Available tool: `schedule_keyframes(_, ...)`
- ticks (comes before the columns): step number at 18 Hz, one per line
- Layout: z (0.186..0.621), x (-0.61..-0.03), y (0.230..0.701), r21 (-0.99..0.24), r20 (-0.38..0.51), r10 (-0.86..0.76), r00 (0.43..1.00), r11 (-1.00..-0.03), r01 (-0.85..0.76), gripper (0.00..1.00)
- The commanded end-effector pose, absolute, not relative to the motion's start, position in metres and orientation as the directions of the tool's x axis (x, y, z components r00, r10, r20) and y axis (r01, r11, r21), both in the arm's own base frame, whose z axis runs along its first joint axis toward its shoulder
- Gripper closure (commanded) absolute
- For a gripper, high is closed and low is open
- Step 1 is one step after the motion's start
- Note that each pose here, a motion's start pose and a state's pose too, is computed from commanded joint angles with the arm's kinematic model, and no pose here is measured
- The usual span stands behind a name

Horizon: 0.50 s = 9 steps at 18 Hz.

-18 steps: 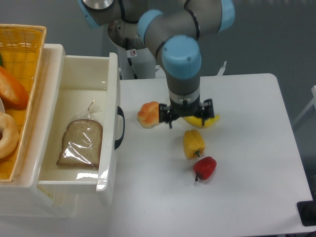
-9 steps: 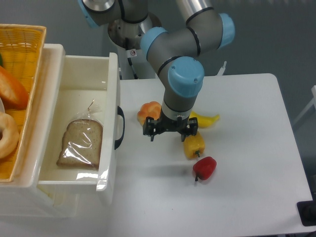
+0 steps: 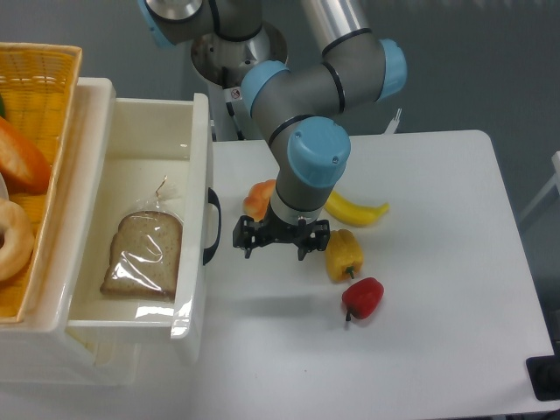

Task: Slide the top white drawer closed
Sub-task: 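Bring the open gripper against the drawer's black handle side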

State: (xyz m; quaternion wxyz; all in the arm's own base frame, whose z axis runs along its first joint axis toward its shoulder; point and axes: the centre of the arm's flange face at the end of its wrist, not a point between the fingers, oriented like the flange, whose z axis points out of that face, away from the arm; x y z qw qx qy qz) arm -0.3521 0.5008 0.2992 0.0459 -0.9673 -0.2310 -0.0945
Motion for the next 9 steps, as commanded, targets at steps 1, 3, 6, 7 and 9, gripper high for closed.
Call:
schedule_keyframes(1, 0.3009, -0.352, 0.5013, -0.05, 0.207, 0.437, 0.875, -0.889, 0.456, 0.0)
schedule_keyframes(3, 0.3021, -0.3503, 0.5026, -0.055, 0.218, 0.435, 0.874, -0.888, 0.456, 0.0)
schedule_keyframes(6, 0.3044, -0.3485, 0.5013, -0.049, 0.222, 0.438, 0.871, -0.888, 0.458, 0.0)
schedule_keyframes(7, 0.3053, -0.3474, 0.5017, -0.051, 0.223, 0.436, 0.872, -0.888, 0.457, 0.0)
schedule_keyframes(9, 0.3069, -0.3472, 0.5021, -0.054, 0.226, 0.435, 0.872, -0.888, 0.457, 0.0)
